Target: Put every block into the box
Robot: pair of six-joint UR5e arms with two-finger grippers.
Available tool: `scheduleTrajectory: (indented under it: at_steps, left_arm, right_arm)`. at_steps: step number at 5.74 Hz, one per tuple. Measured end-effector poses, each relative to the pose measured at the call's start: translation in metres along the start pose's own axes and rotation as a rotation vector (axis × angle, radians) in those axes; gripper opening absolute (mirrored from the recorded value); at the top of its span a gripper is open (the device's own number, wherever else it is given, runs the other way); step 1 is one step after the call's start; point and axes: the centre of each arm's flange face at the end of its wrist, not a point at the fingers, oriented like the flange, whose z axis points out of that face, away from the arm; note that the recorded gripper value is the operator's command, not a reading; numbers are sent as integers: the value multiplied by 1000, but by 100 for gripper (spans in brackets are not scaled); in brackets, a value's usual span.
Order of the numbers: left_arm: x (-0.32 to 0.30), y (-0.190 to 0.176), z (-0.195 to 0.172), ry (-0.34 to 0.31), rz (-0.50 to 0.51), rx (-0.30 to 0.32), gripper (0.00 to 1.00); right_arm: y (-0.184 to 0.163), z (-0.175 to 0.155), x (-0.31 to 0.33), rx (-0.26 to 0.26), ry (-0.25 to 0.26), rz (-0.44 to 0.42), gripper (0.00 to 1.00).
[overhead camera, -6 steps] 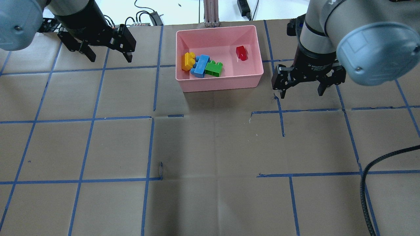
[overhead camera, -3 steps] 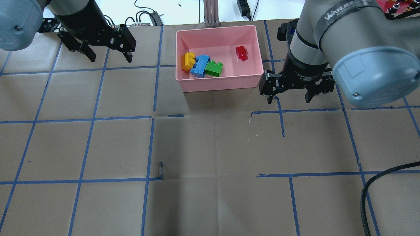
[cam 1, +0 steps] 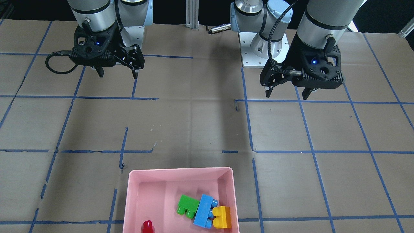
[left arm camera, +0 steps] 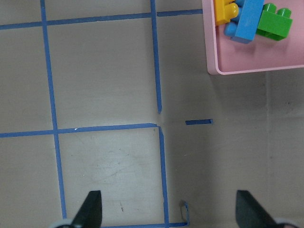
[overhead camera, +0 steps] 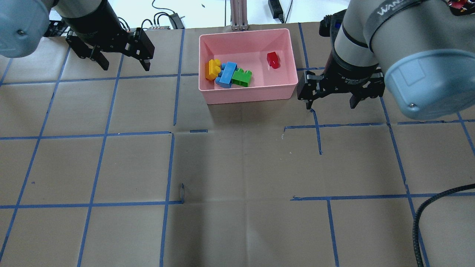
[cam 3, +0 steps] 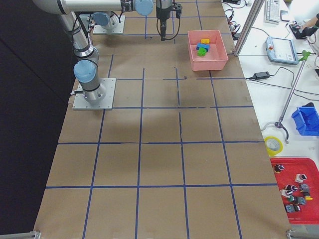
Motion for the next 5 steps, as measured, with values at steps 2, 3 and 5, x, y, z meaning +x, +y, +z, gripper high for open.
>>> scheduleTrajectory:
  at_steps: [2,3,5]
  left_arm:
    - [0,0,0,0,-1,1,100]
    - [0,0,0,0,-1,1,100]
    - [1,0,0,1,-1,1,100]
  right_arm:
    - [0,3,1,-7,-1,2,100]
    - [0,4,0,-8,-2,2,100]
    - [0,4,0,-7,-3,5,100]
